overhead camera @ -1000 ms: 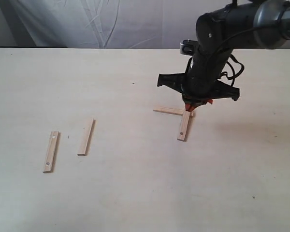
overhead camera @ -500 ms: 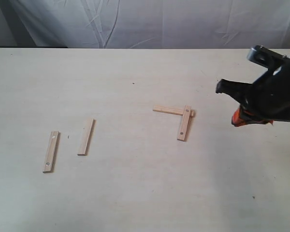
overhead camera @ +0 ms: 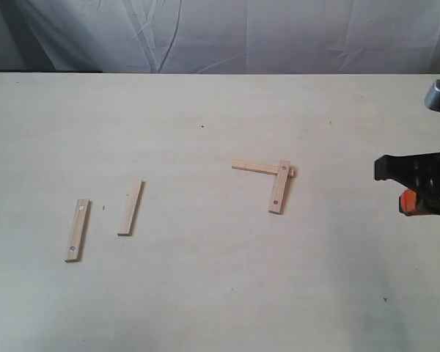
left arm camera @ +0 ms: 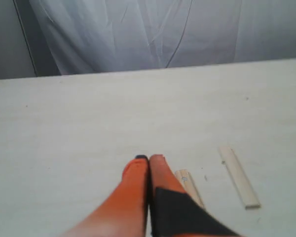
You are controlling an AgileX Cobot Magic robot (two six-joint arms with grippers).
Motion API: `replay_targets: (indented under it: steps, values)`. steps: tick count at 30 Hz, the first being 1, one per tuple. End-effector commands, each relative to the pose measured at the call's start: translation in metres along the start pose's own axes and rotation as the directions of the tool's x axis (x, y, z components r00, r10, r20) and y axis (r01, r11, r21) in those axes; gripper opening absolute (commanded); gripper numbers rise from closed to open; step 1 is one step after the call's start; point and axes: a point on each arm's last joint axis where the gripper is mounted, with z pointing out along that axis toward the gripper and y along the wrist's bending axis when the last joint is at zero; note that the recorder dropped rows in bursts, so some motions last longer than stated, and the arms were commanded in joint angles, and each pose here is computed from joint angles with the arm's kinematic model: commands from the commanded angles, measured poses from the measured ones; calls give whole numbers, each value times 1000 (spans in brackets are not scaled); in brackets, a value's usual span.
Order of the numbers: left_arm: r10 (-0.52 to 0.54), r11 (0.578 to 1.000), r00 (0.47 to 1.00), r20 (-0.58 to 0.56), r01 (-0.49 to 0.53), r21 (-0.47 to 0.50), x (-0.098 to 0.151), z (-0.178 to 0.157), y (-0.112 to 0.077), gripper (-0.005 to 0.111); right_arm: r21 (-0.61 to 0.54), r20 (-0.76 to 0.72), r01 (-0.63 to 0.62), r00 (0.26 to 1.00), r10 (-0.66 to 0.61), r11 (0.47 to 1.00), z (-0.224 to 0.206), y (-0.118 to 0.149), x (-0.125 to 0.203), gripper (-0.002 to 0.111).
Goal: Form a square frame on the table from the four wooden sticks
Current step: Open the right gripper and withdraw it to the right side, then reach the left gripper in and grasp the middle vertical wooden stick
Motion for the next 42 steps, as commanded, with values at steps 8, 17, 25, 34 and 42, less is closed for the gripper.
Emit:
replay_targets:
  steps: [8,17,25,34,42]
  values:
    - [-91,996,925,370,92,15,-32,-6,2,0,10,85,64,994,-64,998,-35,-3,13,0]
    - [-158,987,945,288,148,55,-87,-16,-1,0,5,110,69,992,-69,998,-40,-3,14,0]
    - [-64,997,935,-350,78,27,-147,53,-3,0,-1,115,65,991,-64,998,-40,-2,13,0]
    - [-151,980,702,-696,199,-13,-102,149,-10,0,-1,115,65,991,-64,998,-40,-2,13,0]
    - [-25,971,564,-826,209,114,-82,204,-77,0,-4,132,65,989,-64,998,-40,-2,12,0]
